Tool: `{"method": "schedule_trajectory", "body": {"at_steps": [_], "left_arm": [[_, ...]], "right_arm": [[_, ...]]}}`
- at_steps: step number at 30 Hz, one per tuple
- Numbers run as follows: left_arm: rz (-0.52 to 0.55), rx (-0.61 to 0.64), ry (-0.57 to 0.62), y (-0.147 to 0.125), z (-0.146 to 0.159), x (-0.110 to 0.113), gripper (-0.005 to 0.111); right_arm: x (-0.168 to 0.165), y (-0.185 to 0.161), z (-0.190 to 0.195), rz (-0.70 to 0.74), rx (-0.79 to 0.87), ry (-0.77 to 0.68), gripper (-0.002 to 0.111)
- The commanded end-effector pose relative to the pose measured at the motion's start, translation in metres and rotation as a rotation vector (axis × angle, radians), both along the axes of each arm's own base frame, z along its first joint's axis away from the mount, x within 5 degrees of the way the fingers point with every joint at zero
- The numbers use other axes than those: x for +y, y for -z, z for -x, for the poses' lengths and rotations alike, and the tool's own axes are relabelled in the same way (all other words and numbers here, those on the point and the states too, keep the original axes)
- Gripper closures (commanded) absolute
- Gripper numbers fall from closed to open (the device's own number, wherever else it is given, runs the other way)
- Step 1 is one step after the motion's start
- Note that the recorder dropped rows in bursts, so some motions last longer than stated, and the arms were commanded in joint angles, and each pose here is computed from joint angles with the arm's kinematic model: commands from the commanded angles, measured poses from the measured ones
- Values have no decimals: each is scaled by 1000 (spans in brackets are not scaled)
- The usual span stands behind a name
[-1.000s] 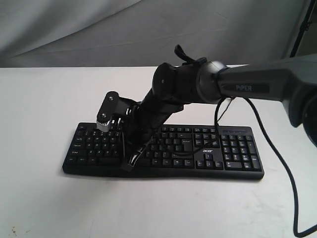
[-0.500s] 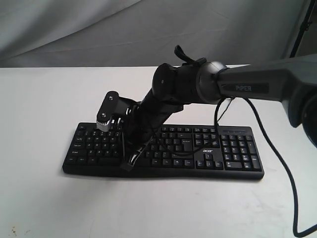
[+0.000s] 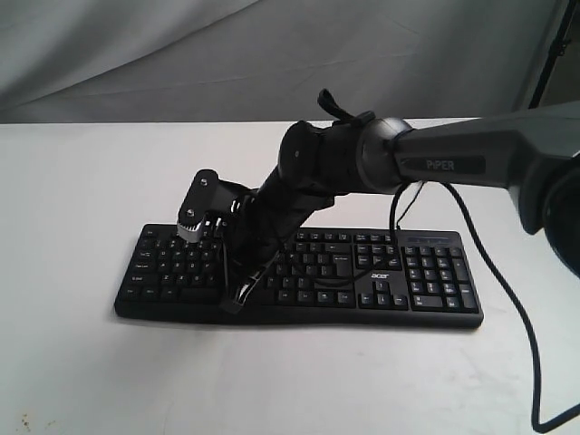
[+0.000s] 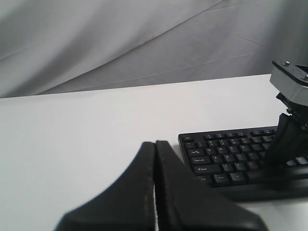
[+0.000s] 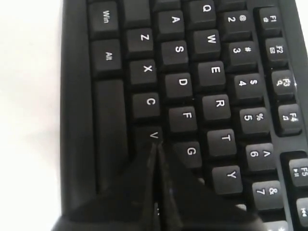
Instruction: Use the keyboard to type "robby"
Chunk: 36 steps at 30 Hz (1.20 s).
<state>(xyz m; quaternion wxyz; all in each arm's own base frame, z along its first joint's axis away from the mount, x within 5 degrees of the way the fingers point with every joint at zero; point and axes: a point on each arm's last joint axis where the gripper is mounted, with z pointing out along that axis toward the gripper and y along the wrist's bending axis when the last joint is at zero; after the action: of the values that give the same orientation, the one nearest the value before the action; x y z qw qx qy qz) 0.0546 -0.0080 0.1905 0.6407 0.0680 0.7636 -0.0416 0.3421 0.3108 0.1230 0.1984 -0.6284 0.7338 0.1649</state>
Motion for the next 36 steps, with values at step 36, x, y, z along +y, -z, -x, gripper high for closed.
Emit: {"method": "schedule_trajectory", "body": {"at_steps": [36], "left_arm": [[-1, -5, 6, 1, 0, 0, 107]], "right_arm": [[-10, -10, -44, -12, 15, -9, 108]]}}
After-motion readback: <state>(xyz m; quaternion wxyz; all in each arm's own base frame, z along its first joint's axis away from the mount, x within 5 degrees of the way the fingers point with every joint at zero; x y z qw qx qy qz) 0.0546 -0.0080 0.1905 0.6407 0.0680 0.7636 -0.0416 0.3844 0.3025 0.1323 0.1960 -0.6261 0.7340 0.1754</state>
